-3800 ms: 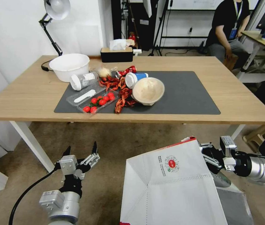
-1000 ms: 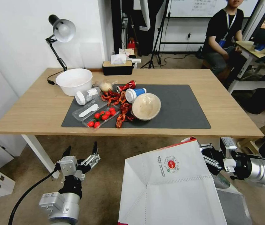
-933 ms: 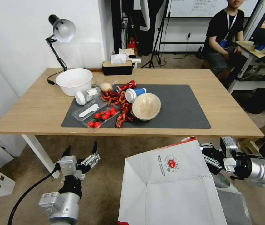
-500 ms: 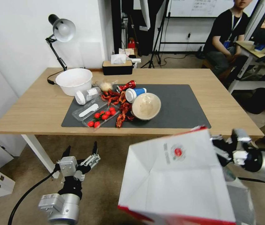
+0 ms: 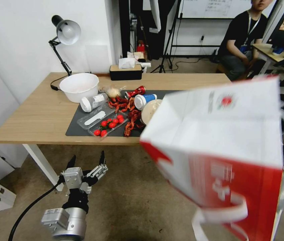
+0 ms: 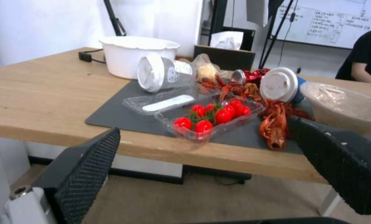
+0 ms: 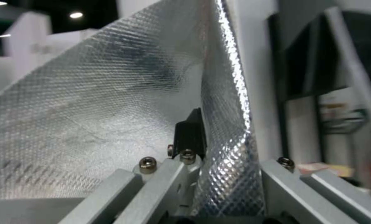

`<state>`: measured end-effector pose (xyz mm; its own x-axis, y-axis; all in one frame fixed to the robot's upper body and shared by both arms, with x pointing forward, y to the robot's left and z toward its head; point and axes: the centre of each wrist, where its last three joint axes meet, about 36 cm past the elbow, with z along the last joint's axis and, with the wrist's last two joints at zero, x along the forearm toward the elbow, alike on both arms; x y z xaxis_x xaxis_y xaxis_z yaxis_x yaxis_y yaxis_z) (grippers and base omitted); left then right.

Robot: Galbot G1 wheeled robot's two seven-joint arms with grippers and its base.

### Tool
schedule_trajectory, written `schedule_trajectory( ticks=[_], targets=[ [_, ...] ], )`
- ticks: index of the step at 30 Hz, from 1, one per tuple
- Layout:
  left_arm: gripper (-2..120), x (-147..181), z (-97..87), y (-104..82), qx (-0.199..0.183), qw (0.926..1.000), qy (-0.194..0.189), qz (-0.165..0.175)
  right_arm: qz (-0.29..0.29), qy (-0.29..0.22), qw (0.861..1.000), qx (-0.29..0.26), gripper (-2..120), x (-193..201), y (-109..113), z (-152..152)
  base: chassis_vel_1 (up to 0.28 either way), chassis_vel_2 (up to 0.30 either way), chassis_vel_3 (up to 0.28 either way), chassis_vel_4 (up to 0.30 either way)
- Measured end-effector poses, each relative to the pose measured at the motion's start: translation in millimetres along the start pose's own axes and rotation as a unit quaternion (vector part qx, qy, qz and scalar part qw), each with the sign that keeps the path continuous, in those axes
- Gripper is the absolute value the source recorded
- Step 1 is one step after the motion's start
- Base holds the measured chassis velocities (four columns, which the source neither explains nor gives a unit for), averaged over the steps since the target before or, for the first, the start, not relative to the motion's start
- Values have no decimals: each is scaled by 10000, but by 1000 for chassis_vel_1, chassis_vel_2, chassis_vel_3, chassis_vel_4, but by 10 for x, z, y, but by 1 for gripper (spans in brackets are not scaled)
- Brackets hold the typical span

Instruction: Pick up the food delivery bag from the floor and place it on the table.

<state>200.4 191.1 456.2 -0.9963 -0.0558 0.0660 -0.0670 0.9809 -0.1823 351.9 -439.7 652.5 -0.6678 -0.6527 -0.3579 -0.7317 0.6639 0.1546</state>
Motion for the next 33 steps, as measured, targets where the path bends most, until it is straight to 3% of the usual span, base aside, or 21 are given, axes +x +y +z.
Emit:
schedule_trajectory(
  ticks=[2, 3, 6, 7, 9, 14, 16, 33],
  targets=[
    [100, 11, 2, 7, -5, 10000, -2, -9, 579, -131, 9982, 36, 0, -104, 52, -160, 0, 0, 0, 0],
    [100, 11, 2, 7, -5, 10000, -2, -9, 579, -131, 9982, 36, 0, -104, 52, -160, 0, 0, 0, 0],
    [100, 19, -6, 14, -7, 10000, -8, -9, 1541, -223, 9878, 35, 0, -266, 66, -340, 0, 0, 0, 0],
    [100, 19, -6, 14, -7, 10000, -8, -9, 1541, -223, 9878, 35, 0, -266, 66, -340, 0, 0, 0, 0],
    [100, 21, -7, 18, -6, 10000, -13, -6, 2240, -160, 9745, -16, 0, -373, 14, -381, 0, 0, 0, 0],
    [100, 31, -13, 16, 10, 10000, -26, -19, 2822, 49, 9593, -130, 0, -476, -60, -367, 0, 0, 0, 0],
    [100, 34, -13, 19, 11, 10000, -37, -30, 3207, 127, 9467, -265, 0, -515, -160, -353, 0, 0, 0, 0],
    [100, 42, 8, 27, 1, 10000, -8, -53, 3699, 125, 9271, -583, 0, -466, -410, -359, 0, 0, 0, 0]
  ],
)
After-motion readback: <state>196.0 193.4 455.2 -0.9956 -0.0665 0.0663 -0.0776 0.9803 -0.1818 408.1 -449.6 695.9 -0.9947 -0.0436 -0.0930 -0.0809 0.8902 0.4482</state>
